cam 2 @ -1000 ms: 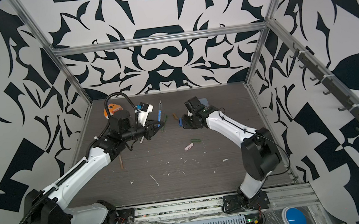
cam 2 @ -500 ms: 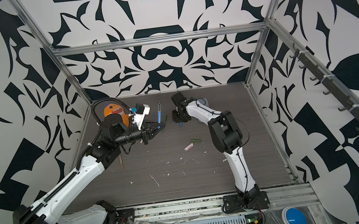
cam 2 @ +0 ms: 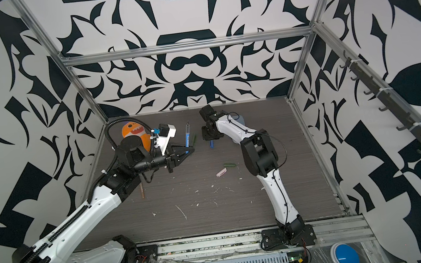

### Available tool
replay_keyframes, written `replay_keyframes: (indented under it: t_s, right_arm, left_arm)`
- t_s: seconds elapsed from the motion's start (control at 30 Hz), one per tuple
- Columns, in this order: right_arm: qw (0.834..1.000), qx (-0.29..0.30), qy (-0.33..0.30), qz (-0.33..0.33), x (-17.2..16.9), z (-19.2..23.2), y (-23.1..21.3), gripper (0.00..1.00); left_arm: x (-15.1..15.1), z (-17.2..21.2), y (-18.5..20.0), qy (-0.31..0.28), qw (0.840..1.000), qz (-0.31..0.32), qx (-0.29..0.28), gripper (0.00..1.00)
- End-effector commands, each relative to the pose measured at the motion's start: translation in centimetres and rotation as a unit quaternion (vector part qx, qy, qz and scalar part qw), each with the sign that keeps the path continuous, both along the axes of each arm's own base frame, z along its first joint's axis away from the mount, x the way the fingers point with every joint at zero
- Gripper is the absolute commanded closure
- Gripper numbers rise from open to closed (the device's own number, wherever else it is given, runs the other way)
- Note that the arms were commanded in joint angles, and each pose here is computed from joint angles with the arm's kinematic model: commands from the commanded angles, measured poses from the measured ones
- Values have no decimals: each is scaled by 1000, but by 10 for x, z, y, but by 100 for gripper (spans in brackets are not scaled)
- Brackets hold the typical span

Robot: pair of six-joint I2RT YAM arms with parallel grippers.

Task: Insert the pens into the pen caps
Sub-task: 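Reach the right gripper down to the blue cap and close on it, then lift the blue cap with the right gripper and carry it toward the pen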

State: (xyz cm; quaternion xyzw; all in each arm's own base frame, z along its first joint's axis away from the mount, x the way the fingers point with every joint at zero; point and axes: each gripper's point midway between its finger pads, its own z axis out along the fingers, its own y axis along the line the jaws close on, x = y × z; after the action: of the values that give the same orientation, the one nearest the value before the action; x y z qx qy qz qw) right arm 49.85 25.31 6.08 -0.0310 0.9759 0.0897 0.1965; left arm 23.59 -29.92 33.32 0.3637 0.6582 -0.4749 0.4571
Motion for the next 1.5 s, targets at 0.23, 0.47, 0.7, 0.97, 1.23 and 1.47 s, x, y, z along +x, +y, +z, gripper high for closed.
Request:
replay_keyframes:
  t_s: [0.23,0.47,0.7,0.97,1.23,1.47]
  right_arm:
    - [1000,-4,10,7,5,3,-6,74]
    - [1000,6,18,10,3,-4,-5,74]
    - [999,23,34,8,-1,-15,0,74]
    - [999,21,37,-1,-4,-20,-4,75]
    - [999,20,45,-1,-8,-23,-6,76]
    - [999,4,37,-6,-11,-11,-14,78]
  left_arm:
    - [0,-4,-6,6,1000,-15,-3,100]
    - [0,-6,-7,11,1000,-18,-3,100]
    - [1,-7,-7,13,1000,-18,-2,100]
    - [0,-7,-8,16,1000,-21,-3,100]
    - [-1,-6,-8,15,1000,-21,-5,100]
    - [-1,-5,-7,14,1000,-21,-5,100]
